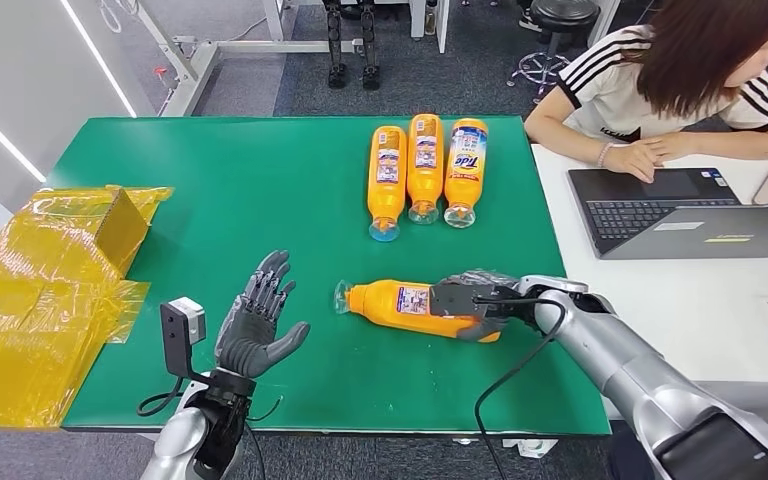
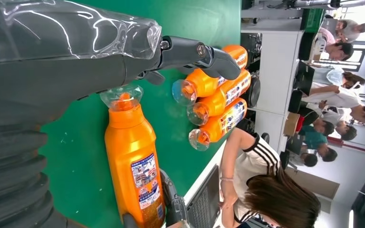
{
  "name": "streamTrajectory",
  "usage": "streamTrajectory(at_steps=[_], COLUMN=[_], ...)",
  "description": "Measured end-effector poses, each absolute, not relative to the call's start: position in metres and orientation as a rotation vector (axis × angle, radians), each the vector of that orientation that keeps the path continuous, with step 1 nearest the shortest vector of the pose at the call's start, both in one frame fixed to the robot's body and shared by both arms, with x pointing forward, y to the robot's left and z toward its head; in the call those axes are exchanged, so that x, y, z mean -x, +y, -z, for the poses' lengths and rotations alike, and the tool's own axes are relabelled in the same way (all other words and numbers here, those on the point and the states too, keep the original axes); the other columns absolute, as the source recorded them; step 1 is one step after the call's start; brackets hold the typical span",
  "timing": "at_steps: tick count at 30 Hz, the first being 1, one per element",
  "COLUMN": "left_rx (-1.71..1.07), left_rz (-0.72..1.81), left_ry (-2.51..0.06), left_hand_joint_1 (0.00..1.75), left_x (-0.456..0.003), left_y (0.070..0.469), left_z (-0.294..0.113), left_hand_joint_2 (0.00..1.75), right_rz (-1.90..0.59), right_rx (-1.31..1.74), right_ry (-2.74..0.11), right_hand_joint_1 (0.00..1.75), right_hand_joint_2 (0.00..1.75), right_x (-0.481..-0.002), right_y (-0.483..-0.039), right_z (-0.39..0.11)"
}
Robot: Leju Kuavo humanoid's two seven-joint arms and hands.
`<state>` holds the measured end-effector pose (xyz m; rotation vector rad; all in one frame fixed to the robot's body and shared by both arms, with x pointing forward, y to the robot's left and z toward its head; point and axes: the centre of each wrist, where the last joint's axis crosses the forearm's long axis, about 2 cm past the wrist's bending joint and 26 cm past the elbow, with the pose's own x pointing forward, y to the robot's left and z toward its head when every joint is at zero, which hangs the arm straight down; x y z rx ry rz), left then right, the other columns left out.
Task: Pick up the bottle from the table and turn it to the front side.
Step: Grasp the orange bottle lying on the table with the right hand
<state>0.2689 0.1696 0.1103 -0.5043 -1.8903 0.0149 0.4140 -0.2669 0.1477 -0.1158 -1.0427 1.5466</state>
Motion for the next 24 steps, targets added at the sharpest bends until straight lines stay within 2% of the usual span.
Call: streamTrajectory(at_steps=[7, 11, 17, 24], left_rx=[0.510, 0.513, 0.510, 0.504], left_rz=[-0.013, -0.014, -0.032, -0.040], left_ry=[-1.884, -1.889, -1.911, -1.917], left_hand_joint_1=[0.00, 0.00, 0.00, 0.00], left_x=[-0.269, -0.268, -0.264, -0.264], left_y=[0.169, 0.169, 0.169, 0.171], left_z=[-0.109, -0.108, -0.104, -0.103], left_hand_joint_2=[1.75, 1.75, 1.75, 1.75], right_rz=[-1.539, -1.472, -1.033, -0.603], right_rx=[0.132, 0.089, -0.316, -0.442], right_ry=[-1.065, -1.168, -1.457, -1.597], right_hand_joint_1=[1.75, 1.75, 1.75, 1.75], right_hand_joint_2=[1.75, 1.75, 1.75, 1.75], right_x=[-0.411, -0.402, -0.359, -0.294], right_y=[-0.269, -0.271, -0.273, -0.275], right_z=[-0.144, -0.136, -0.098, -0.061])
